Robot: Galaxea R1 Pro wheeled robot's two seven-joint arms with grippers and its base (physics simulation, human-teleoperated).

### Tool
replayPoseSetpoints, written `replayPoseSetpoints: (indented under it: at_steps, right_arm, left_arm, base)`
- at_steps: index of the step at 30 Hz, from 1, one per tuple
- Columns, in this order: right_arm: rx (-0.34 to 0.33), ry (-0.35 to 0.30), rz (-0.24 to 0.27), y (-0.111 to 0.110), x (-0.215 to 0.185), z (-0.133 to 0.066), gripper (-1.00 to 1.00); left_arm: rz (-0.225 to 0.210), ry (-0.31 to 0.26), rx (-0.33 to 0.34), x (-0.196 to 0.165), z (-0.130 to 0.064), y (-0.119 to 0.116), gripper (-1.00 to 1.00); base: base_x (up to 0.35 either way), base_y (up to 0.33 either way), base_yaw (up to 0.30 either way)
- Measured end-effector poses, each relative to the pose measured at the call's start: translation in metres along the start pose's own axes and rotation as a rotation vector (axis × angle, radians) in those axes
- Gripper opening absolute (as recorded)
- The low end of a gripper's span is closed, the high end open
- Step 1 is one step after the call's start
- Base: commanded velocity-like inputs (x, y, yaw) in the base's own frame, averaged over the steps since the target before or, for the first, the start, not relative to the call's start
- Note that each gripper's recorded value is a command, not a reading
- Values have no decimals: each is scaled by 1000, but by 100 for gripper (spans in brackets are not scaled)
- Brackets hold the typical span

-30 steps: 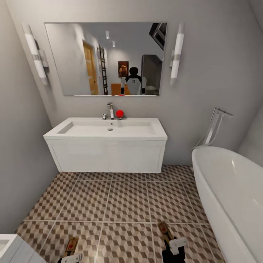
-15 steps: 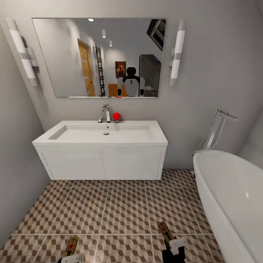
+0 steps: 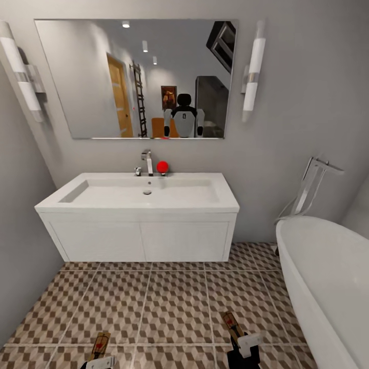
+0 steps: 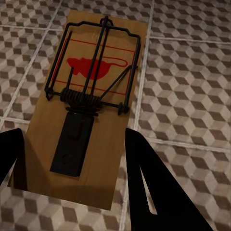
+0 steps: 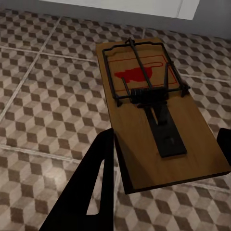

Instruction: Take the four mousetraps from the cabinet in the bathroom and place them on the bathroom floor. Make sure all four end up on the same floor surface, and ensure that at least two of them are either under or directly next to the same bathroom sink.

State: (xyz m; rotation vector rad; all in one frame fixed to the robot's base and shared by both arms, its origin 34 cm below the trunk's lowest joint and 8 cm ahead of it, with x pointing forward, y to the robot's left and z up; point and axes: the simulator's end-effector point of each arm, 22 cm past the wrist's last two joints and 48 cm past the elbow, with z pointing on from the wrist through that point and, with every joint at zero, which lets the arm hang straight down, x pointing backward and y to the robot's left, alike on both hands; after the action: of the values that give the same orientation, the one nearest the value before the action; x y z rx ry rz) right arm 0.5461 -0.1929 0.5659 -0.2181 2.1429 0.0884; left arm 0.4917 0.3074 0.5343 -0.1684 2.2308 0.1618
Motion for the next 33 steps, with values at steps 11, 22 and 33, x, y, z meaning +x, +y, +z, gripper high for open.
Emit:
replayPoseSetpoints:
  at_steps: [11, 22, 33]
  right_arm:
    - [0, 0, 0, 0, 0, 0, -100]
    - [-2, 4, 0, 1, 2, -1, -100]
    - [-4, 3, -2, 1, 2, -1, -100]
  left_arm:
    - [0, -1, 0, 0, 0, 0, -100]
    - [0, 0, 0, 0, 0, 0, -100]
    - [0, -2, 0, -1, 0, 0, -100]
  base:
    - [4, 0, 0]
    - [0, 0, 0]
    - [0, 0, 0]
